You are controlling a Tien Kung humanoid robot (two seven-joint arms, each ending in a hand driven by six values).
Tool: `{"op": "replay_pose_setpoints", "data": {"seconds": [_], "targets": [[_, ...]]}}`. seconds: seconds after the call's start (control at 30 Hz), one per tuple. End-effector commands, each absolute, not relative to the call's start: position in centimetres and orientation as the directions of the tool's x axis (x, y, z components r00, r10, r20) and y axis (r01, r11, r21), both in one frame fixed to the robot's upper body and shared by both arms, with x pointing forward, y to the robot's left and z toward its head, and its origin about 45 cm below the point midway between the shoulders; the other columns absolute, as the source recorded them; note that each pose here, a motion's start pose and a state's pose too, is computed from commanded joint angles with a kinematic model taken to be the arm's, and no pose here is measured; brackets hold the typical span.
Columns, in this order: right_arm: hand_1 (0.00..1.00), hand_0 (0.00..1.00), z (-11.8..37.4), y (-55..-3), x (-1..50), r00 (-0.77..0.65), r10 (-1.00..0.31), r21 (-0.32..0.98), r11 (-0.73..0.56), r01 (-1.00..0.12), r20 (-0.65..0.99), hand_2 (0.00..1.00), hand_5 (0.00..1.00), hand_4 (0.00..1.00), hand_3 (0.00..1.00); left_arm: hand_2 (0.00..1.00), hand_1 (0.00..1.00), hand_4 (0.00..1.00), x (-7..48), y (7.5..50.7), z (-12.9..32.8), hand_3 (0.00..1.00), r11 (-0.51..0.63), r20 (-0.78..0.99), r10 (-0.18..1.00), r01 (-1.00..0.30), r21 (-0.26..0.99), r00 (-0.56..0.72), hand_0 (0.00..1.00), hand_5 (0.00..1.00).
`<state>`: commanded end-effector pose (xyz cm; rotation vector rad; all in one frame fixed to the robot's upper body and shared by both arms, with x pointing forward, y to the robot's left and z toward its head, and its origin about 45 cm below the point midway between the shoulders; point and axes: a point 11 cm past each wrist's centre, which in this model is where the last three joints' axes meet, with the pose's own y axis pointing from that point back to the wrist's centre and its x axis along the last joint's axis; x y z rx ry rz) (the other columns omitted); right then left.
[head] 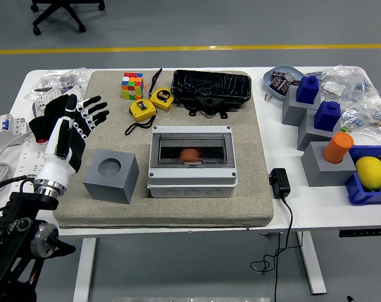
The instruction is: Fetch the battery,place it into the box,close the lid of the box
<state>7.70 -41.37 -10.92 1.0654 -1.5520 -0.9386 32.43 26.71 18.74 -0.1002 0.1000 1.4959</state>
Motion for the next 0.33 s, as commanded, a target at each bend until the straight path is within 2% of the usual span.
{"op": "replay_pose_setpoints", "data": {"seconds": [0.33], "targets": [[0.717,0.782,-10.92,-41.4,7.62,-0.113,-0.948,0.934,0.312,-0.171,0.296,0.736,0.998,0.998,0.772,0.68,0.7,0.998,32.44,26.67,18.77,0.713,0.07,-0.123,0.99,-0.998,-0.004,0.07,0.751,0.949]]}}
